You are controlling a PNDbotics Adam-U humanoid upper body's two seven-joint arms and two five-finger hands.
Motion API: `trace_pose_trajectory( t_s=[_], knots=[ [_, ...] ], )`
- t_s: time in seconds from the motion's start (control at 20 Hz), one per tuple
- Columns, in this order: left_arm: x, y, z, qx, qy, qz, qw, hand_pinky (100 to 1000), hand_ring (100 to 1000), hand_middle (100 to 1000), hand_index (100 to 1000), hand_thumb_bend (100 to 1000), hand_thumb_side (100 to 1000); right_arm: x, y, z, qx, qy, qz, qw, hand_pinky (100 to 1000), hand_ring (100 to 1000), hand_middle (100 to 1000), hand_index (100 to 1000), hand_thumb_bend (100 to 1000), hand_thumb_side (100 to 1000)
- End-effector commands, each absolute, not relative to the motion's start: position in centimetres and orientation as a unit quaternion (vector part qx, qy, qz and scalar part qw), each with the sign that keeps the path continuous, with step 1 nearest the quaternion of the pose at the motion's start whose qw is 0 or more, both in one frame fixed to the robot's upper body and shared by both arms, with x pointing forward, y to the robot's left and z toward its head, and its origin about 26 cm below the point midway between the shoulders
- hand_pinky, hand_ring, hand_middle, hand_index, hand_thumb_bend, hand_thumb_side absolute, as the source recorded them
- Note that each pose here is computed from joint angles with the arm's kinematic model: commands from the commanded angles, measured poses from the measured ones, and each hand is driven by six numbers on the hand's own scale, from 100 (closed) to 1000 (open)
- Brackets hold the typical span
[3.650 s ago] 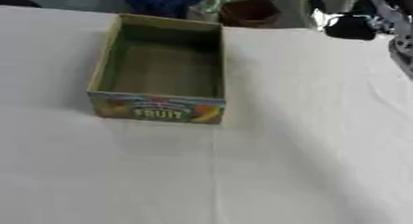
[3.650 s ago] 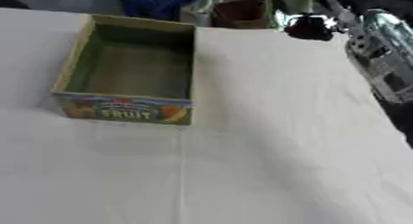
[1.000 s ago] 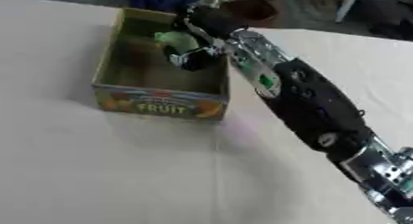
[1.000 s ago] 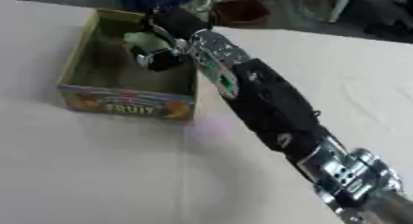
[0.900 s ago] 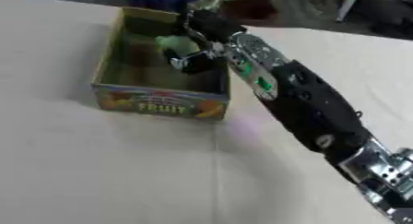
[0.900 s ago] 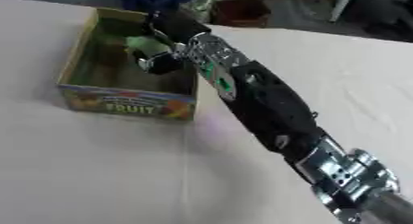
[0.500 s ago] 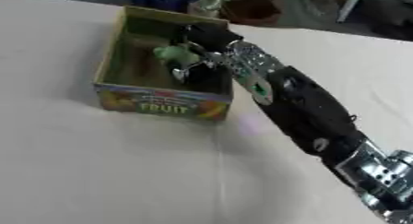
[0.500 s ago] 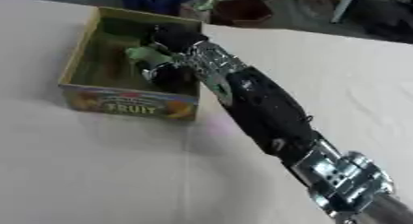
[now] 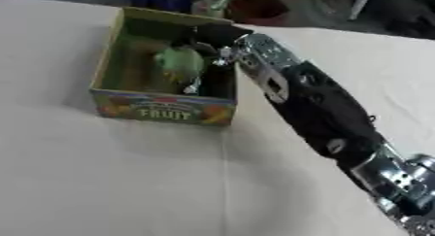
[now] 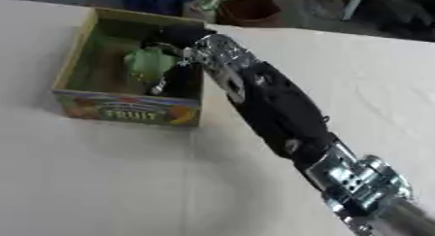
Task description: Pick up objects on the table and place them in the box.
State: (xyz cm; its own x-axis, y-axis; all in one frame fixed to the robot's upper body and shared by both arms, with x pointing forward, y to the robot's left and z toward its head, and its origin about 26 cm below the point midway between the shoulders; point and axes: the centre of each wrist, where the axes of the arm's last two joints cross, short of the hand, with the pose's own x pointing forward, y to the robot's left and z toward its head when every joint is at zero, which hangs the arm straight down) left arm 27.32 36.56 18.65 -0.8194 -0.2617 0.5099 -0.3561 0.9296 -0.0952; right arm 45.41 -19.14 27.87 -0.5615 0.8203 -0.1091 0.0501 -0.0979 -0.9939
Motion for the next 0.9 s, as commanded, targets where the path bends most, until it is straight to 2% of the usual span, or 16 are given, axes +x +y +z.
trace_pose_trajectory(
  t_s=[0.05, 0.15, 0.35, 0.55, 0.6, 0.65, 0.7, 0.8, 0.9],
  knots=[
    [27.0, 36.6, 19.3, 0.167, -0.952, 0.087, 0.241, 473, 478, 509, 675, 100, 751, 43.9, -20.6, 31.5, -0.367, -0.634, 0.615, 0.292, 788, 849, 847, 954, 613, 575],
    [26.9, 36.7, 19.2, 0.169, -0.951, 0.088, 0.242, 473, 478, 509, 675, 100, 751, 42.7, -21.4, 32.7, -0.36, -0.656, 0.596, 0.292, 793, 847, 845, 959, 606, 605],
    [26.8, 36.8, 19.1, 0.173, -0.95, 0.092, 0.243, 473, 478, 509, 675, 100, 751, 39.6, -22.9, 34.2, -0.331, -0.704, 0.557, 0.291, 797, 835, 846, 997, 662, 669],
    [26.7, 36.9, 19.0, 0.177, -0.949, 0.094, 0.244, 472, 477, 509, 675, 100, 750, 35.8, -24.5, 35.4, -0.315, -0.756, 0.5, 0.281, 800, 827, 832, 992, 647, 788],
    [26.7, 36.9, 19.0, 0.178, -0.948, 0.095, 0.244, 472, 477, 509, 675, 100, 750, 34.8, -24.7, 35.6, -0.312, -0.769, 0.483, 0.279, 800, 826, 831, 992, 638, 795],
    [26.7, 36.9, 18.9, 0.179, -0.948, 0.095, 0.244, 472, 477, 509, 674, 100, 750, 33.7, -25.1, 35.8, -0.309, -0.784, 0.461, 0.278, 804, 825, 826, 1000, 528, 868],
    [26.7, 36.9, 18.9, 0.179, -0.948, 0.096, 0.244, 472, 477, 509, 674, 100, 750, 32.7, -25.3, 35.9, -0.304, -0.797, 0.441, 0.278, 806, 825, 825, 1000, 510, 886],
    [26.6, 36.9, 18.9, 0.18, -0.948, 0.097, 0.244, 472, 476, 509, 674, 100, 749, 30.7, -25.5, 35.8, -0.28, -0.826, 0.403, 0.279, 814, 822, 816, 1000, 389, 978],
    [26.6, 37.0, 18.8, 0.18, -0.948, 0.098, 0.244, 471, 476, 509, 674, 100, 749, 29.8, -25.9, 35.5, -0.248, -0.852, 0.364, 0.283, 817, 822, 815, 1000, 329, 1000]
  ],
)
